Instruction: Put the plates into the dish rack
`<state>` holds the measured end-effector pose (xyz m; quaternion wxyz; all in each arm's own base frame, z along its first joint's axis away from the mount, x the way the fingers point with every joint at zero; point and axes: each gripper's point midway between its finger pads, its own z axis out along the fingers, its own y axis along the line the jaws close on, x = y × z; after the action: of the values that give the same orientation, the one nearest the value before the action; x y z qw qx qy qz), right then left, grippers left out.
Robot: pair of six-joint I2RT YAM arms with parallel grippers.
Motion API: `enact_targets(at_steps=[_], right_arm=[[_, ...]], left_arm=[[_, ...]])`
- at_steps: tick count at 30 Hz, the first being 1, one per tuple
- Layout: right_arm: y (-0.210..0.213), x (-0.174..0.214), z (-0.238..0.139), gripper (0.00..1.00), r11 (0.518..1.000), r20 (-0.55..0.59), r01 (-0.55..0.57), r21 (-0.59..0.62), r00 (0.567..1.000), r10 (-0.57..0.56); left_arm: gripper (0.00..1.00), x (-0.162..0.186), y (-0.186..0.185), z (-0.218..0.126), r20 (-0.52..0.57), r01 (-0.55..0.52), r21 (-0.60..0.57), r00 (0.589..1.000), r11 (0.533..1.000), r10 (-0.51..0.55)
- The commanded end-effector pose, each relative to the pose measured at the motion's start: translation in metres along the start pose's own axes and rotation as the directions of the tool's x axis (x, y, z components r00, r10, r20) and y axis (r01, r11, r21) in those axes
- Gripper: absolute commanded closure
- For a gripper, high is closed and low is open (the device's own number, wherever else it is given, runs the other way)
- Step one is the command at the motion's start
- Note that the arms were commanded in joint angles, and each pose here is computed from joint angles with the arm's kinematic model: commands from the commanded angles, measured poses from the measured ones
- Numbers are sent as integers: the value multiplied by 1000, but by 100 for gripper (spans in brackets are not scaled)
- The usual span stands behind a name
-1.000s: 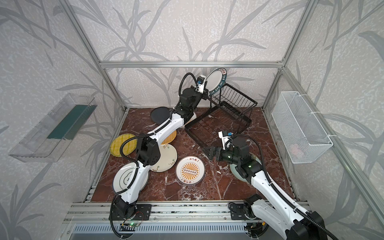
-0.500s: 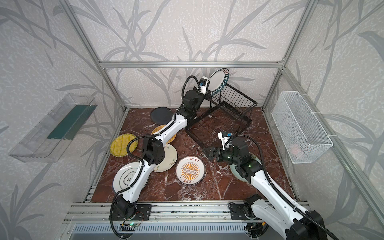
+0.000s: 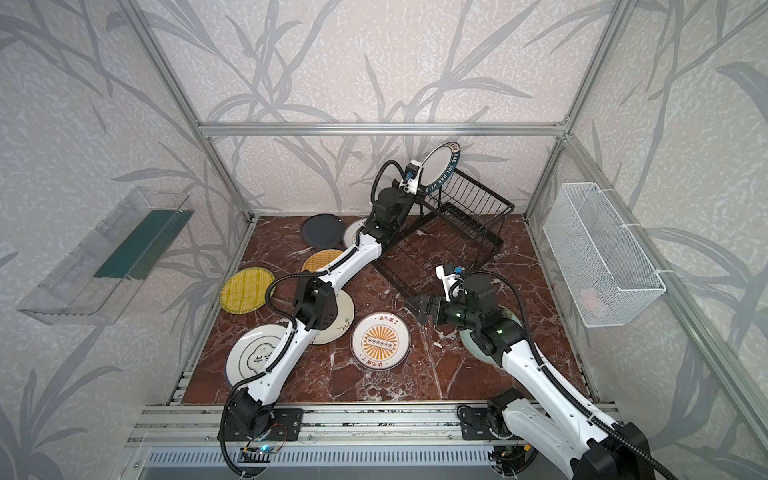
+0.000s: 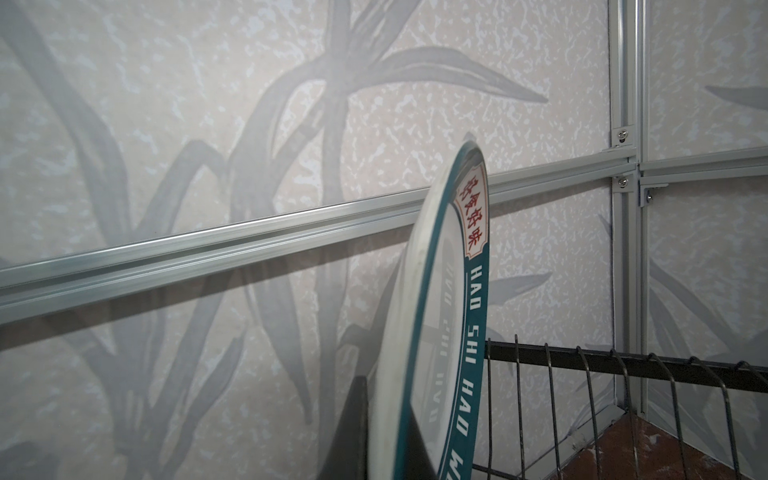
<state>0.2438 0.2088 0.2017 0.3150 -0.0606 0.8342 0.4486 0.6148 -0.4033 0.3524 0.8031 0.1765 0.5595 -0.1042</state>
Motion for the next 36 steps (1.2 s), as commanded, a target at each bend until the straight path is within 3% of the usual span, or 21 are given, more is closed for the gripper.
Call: enact_targets(at_steps=[1,9,12,23,25,32,36], right_arm=[[10,-7,-2,1,1000,7,14,-22,1000,-14],[10,-6,-3,1,1000,3,6,-20,1000,-6],[9,-5,-3,1,1000,2,2,-17,1000,-2],[6,-4,-2,1,1000,-1,-9,-6,1000,9],[6,-4,-2,1,1000,-1,-9,-4,1000,9],[5,-8,-3,1,1000,6,18,18,1000,-18],[0,-12,-6,1,998,14,35,61,999,-36]], left_arm=[[95,-30,16,0,92,-10,-65,996,998,16],[92,-30,15,1,103,-9,-66,995,998,16],[86,-30,14,1,112,-7,-59,994,998,14],[84,-26,12,1,121,1,-52,993,999,5],[73,-28,10,1,126,1,-44,992,999,4],[59,-46,12,-4,146,28,-32,989,999,-23],[37,-68,7,-13,166,29,-8,986,1000,-27]])
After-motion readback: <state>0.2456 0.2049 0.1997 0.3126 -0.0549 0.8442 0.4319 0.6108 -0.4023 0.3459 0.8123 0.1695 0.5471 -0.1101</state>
